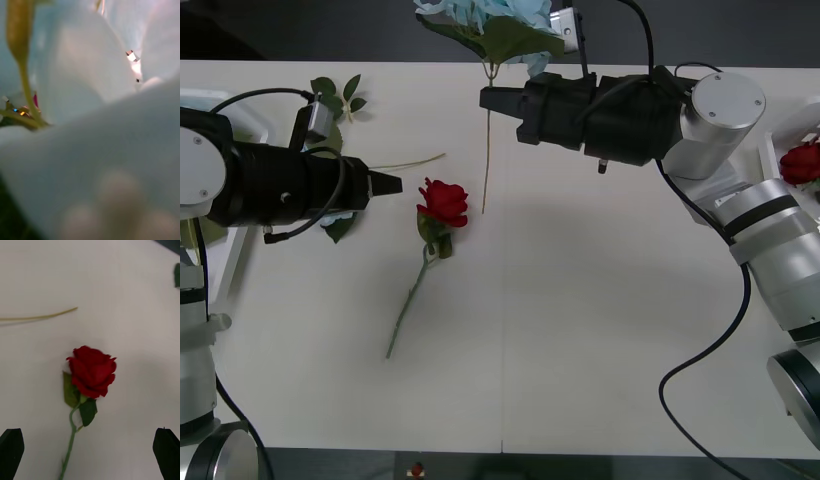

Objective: Put the red flowers into the right box and the blue flowers into the left box

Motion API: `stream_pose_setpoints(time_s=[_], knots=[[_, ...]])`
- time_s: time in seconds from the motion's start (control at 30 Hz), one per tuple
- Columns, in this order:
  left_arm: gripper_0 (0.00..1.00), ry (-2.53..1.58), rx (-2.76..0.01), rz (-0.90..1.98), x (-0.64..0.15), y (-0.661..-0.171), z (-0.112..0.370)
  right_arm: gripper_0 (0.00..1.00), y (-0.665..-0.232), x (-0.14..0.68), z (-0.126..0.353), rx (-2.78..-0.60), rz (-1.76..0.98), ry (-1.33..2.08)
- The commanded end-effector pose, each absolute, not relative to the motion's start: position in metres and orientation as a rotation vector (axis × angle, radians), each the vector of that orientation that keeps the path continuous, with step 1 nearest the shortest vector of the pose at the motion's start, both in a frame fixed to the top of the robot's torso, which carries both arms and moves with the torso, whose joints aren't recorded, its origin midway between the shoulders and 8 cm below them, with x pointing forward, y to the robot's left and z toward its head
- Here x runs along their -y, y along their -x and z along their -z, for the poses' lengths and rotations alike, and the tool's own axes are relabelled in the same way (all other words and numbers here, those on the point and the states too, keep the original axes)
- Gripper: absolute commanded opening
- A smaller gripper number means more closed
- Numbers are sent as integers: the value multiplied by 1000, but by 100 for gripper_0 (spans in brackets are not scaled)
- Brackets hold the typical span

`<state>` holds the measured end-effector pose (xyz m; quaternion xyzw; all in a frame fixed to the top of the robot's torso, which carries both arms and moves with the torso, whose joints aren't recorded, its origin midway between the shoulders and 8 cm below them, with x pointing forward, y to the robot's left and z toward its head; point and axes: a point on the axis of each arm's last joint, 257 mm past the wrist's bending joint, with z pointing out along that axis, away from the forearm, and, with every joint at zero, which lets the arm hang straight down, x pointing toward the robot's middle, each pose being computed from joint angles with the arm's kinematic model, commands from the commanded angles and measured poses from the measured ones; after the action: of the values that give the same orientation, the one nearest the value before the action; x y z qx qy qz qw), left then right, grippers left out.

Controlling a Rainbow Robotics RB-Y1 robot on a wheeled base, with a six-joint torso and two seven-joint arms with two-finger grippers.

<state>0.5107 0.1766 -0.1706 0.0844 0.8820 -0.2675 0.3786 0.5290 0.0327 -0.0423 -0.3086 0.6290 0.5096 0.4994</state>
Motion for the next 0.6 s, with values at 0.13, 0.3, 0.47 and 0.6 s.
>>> stream_pose_setpoints(time_s=[0.13, 0.3, 0.47, 0.6], knots=[[100, -515, -1947, 768, -125, -500, 137, 0, -526, -39, 23, -1466, -1229, 773], [100, -605, -1794, 805, -96, -490, 127, 0, -526, -39, 23, -1465, -1230, 773], [100, -646, -1665, 800, -62, -490, 114, 0, -526, -39, 22, -1465, -1232, 769], [100, -634, -1620, 779, -48, -495, 108, 0, -525, -39, 23, -1465, -1238, 769]])
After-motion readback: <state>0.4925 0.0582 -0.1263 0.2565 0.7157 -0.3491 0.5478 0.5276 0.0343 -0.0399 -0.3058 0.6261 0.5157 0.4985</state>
